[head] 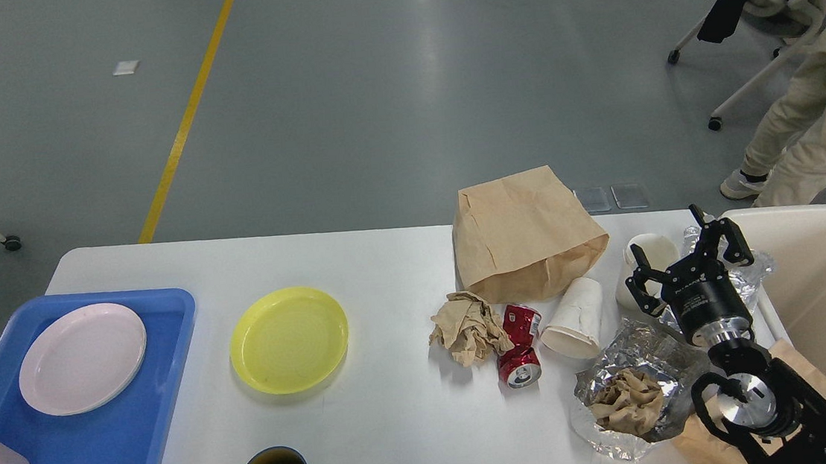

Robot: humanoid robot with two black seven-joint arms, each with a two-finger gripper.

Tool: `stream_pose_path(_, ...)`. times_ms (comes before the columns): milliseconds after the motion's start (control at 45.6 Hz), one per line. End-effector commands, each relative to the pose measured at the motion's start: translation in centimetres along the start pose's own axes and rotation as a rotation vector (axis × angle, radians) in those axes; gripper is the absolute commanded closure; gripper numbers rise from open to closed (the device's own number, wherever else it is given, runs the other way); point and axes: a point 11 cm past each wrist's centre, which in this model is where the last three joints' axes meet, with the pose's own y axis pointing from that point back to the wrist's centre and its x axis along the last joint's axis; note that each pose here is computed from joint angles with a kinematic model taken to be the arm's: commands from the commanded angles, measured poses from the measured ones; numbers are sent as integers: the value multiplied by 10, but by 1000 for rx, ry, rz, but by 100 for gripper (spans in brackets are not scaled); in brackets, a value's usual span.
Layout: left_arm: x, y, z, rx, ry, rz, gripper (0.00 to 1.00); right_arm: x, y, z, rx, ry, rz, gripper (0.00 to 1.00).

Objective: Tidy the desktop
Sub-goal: 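Open the left gripper and withdraw it from the pink mug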

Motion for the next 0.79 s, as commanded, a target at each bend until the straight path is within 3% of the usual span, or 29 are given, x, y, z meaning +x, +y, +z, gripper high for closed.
stream_pose_path(0, 0, -3, 4, 2, -7, 7, 95, 0, 0, 0, 0, 0, 0, 0)
stream_pose_path(88, 2, -3, 7, -13, 1, 25, 89, 0, 0, 0, 0, 0, 0, 0)
stream_pose_path(219, 1, -3, 6, -31, 32, 37, 70, 0, 0, 0, 0, 0, 0, 0)
stream_pose_path(329, 5, -1, 7, -62, 78, 58, 33, 0, 0, 0, 0, 0, 0, 0)
stream_pose_path(416, 3, -3, 11, -94, 131, 61, 15, 0, 0, 0, 0, 0, 0, 0)
stream_pose_path(526, 3, -1, 12, -107, 146, 53, 9, 0, 0, 0, 1, 0, -1, 0)
stream_pose_path(767, 20, 18, 0, -55, 115, 77, 6, 0, 0, 0, 0, 0, 0, 0)
